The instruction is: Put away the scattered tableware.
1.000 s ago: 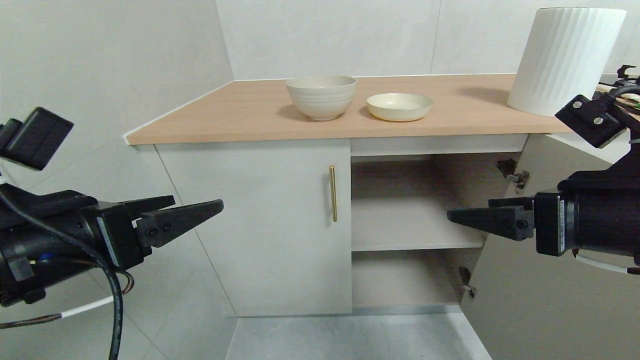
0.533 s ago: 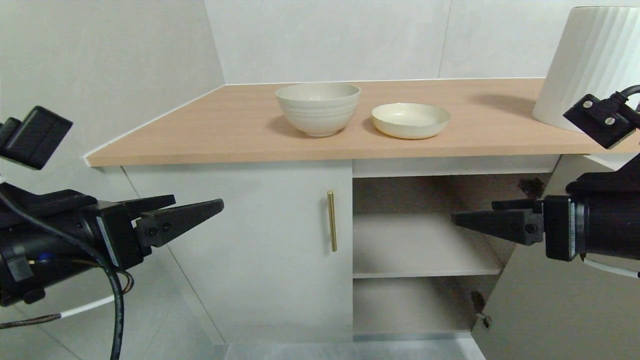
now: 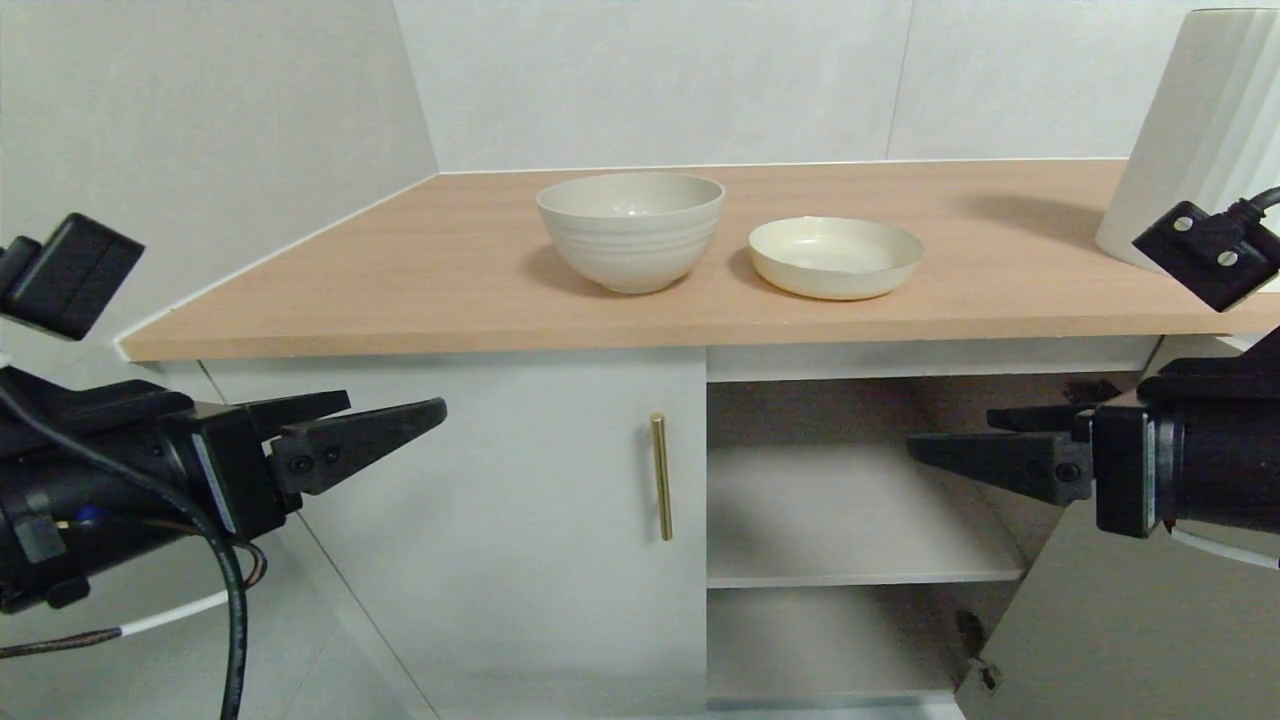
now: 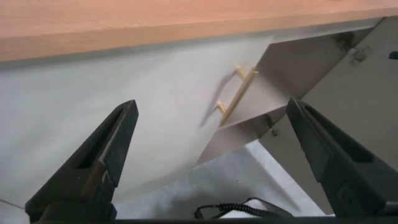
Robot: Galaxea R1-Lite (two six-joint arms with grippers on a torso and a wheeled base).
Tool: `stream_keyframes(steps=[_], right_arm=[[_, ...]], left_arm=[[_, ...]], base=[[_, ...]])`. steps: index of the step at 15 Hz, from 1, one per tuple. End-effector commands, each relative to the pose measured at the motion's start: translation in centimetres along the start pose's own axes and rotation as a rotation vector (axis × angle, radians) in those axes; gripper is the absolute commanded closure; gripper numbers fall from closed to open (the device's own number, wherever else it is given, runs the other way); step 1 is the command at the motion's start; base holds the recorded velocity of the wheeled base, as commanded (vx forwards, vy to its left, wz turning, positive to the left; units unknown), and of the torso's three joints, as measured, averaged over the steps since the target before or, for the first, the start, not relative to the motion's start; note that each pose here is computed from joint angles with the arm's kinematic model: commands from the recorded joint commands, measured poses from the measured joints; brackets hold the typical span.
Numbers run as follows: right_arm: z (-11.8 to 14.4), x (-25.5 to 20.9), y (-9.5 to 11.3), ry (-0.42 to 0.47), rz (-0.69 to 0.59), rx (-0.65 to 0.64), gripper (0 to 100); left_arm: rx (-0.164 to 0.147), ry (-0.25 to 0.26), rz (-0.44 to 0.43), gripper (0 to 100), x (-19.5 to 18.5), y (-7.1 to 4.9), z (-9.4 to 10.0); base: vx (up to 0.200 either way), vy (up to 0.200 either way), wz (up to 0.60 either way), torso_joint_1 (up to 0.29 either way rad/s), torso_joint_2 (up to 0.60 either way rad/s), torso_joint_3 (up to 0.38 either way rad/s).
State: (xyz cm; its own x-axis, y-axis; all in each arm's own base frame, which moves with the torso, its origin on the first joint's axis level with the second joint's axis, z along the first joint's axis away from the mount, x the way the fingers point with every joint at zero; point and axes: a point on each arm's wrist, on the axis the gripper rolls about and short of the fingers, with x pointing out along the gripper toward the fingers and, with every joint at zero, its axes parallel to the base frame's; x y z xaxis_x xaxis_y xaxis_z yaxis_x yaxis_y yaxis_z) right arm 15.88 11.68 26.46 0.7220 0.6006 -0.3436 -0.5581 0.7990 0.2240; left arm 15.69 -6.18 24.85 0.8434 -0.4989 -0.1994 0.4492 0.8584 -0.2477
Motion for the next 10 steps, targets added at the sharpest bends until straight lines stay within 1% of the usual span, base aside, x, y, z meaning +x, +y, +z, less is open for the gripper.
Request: stream_keyframes(steps=[1, 4, 7, 10], right_arm=[[0.0, 0.0, 0.0, 0.0, -0.001, 0.0, 0], [0.0, 0.1, 0.0, 0.004, -0.003, 0.001, 0], [0.0, -0.1, -0.1, -0.003, -0.005, -0.001, 0], [0.1, -0.2, -0.3, -0.008, -0.014, 0.003, 0]], left_arm=[[-0.001, 0.004, 0.001, 0, 0.1, 0.0, -0.1], [-0.003, 0.013, -0.001, 0, 0.3, 0.1, -0.2], [-0.006, 0.03, 0.003, 0, 0.7, 0.2, -0.4], [-0.012, 0.051, 0.008, 0, 1.2, 0.4, -0.7]], base=[[0.0, 0.0, 0.0, 0.0, 0.0, 0.0], [0.0, 0.0, 0.0, 0.007, -0.04, -0.028], [0.0, 0.0, 0.0, 0.069, -0.24, -0.261], [0.0, 0.0, 0.0, 0.133, -0.5, -0.318]])
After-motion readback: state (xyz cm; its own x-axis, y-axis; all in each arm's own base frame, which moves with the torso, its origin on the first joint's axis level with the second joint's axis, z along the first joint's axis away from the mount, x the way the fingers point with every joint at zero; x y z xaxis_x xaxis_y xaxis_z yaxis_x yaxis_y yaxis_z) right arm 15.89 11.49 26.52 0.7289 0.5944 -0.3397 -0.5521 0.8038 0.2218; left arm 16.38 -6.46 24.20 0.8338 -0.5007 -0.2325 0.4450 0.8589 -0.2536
